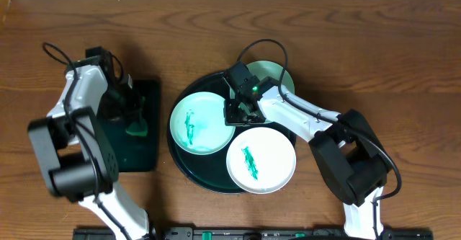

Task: Clean dirty plates on tray and stack at the side
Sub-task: 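Grasp the green sponge with the left gripper and lift it, then scrub the left plate with the sponge in the left gripper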

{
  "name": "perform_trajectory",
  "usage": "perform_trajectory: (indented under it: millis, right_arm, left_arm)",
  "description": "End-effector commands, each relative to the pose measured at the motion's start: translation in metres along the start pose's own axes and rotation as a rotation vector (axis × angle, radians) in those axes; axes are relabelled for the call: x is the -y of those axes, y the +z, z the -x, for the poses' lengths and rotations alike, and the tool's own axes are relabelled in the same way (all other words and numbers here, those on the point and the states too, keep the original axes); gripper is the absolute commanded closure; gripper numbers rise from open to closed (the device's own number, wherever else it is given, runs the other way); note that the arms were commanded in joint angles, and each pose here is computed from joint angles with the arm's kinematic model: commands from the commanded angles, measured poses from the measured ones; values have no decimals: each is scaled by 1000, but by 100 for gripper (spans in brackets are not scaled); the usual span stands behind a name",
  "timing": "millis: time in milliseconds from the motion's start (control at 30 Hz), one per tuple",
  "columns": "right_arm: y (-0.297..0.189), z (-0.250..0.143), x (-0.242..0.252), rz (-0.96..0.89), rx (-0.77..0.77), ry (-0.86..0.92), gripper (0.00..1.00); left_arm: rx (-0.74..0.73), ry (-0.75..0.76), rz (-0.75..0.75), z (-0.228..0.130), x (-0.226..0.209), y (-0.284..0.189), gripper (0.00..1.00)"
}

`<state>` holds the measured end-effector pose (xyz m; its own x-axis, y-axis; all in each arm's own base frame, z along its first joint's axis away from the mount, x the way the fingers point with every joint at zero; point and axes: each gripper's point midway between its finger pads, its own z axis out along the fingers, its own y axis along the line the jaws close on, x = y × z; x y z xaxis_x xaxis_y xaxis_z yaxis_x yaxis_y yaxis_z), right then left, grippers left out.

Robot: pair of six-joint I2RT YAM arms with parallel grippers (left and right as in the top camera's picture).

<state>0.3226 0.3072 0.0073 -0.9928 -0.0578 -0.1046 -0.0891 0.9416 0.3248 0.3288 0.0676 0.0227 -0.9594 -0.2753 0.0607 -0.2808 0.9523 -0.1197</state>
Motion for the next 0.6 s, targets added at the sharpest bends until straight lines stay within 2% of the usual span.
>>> perform_trajectory:
  millis: [0,233,433,567]
  right_arm:
    - [5,4,0,5,0,-10,99]
    - [5,6,0,8,6,-12,99]
    - [5,5,-1,12,4,-27,99]
    - [5,6,0,11,5,-25,99]
  left_arm:
    - [158,16,9,1,6,-59,93]
    - [258,27,7,-20,12,-110,93]
    - [221,-3,79,-34,-1,-111,93]
    - [217,-13,76,-35,-1,-110,93]
